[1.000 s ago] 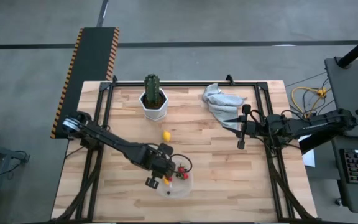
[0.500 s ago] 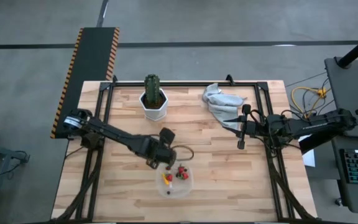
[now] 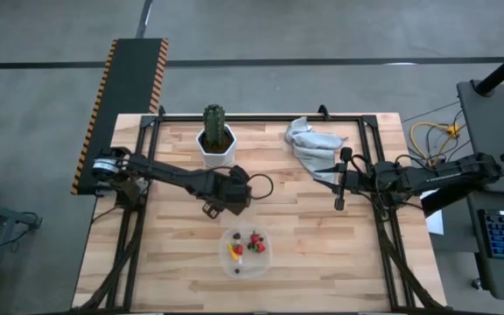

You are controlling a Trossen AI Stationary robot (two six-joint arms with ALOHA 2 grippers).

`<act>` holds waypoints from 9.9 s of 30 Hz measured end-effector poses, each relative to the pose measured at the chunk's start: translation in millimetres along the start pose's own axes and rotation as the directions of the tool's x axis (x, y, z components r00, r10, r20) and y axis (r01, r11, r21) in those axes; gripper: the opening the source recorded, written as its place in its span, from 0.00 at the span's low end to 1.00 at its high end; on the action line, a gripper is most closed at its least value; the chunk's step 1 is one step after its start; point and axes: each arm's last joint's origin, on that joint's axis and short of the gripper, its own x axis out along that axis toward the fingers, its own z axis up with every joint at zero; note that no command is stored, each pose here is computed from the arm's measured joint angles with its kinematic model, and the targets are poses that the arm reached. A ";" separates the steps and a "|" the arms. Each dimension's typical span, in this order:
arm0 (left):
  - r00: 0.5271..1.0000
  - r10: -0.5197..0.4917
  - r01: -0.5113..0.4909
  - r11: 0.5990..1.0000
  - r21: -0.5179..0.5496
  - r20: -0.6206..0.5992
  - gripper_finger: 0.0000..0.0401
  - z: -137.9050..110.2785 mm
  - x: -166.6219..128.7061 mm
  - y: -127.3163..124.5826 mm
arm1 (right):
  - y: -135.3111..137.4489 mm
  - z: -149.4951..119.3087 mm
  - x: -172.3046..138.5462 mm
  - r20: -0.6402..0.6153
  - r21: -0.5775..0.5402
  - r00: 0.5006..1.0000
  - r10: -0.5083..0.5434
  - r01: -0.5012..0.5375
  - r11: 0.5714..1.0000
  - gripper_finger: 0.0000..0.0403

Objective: Pick and placing Produce into tupperware
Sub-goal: Put the yellow lemon into the transparent container

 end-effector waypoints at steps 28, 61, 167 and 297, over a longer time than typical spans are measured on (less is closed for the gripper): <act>0.999 0.028 -0.032 0.968 0.249 0.022 0.63 -8.2 25.3 -3.4 | 0.1 -0.3 0.0 -0.001 0.002 1.000 0.001 -0.001 1.000 0.25; 0.998 0.053 -0.062 0.953 0.295 0.038 0.63 -31.9 55.9 1.9 | 0.1 -0.3 0.0 -0.001 -0.005 1.000 0.000 0.000 1.000 0.25; 0.994 0.025 -0.070 0.895 0.440 0.107 0.46 -31.2 79.2 16.0 | 0.1 -0.3 0.0 -0.001 -0.023 1.000 -0.001 0.001 1.000 0.25; 0.969 -0.105 0.240 0.623 -0.745 0.225 0.60 9.7 15.5 36.7 | -0.1 0.0 -0.1 0.002 -0.030 1.000 -0.002 0.002 1.000 0.25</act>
